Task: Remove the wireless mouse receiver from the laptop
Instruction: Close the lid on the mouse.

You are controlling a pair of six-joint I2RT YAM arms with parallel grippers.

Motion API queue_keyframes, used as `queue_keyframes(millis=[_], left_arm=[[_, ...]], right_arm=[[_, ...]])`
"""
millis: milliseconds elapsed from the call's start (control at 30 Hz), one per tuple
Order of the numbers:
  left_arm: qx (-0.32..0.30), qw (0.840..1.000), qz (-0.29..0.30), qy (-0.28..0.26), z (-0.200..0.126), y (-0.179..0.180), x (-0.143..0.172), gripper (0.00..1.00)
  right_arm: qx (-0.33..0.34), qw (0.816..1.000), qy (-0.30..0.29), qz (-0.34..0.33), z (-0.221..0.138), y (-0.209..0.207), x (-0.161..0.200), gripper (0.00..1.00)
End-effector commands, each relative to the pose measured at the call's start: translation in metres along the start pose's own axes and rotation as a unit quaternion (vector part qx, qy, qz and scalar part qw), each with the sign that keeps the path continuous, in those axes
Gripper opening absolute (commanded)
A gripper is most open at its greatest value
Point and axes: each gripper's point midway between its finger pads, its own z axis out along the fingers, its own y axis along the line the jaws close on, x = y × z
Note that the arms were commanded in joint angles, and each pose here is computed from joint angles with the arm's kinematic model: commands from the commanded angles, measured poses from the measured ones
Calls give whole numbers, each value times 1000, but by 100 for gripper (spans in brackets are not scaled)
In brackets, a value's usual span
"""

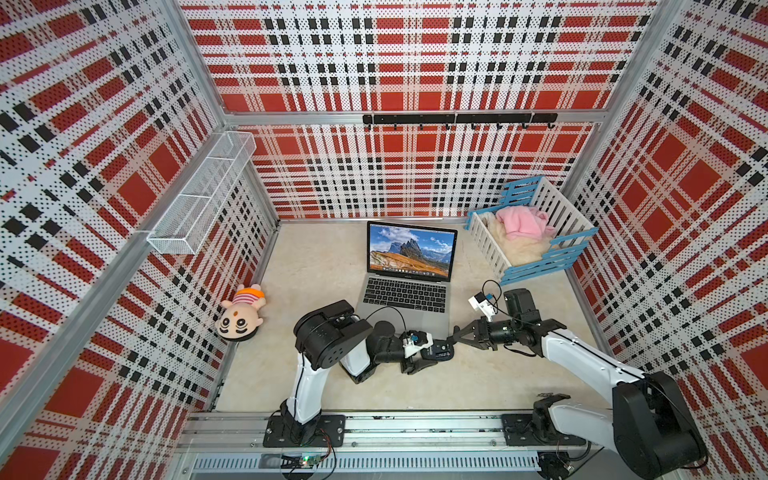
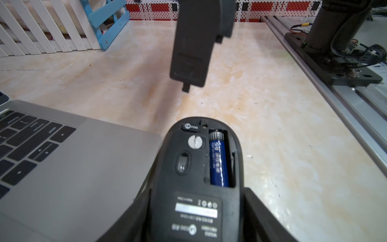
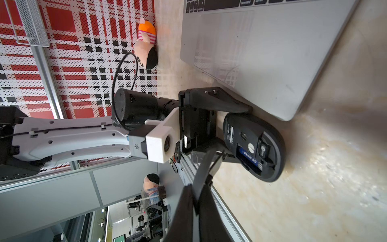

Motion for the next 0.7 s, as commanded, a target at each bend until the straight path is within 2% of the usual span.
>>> queue_keyframes(millis=[0, 133, 300, 667], left_arm=[[3, 1000, -6, 5, -1, -2, 7, 54], [5, 1000, -10, 2, -4, -4, 5, 45], [10, 1000, -22, 7, -11, -11, 7, 41], [12, 999, -44, 22, -17, -16, 18, 41]], right_arm=[[8, 1000, 7, -7, 3, -1, 1, 0], [1, 1000, 22, -16, 11, 0, 7, 0], [-9, 999, 36, -20, 28, -7, 10, 0], [-6, 998, 68, -17, 47, -21, 19, 0]])
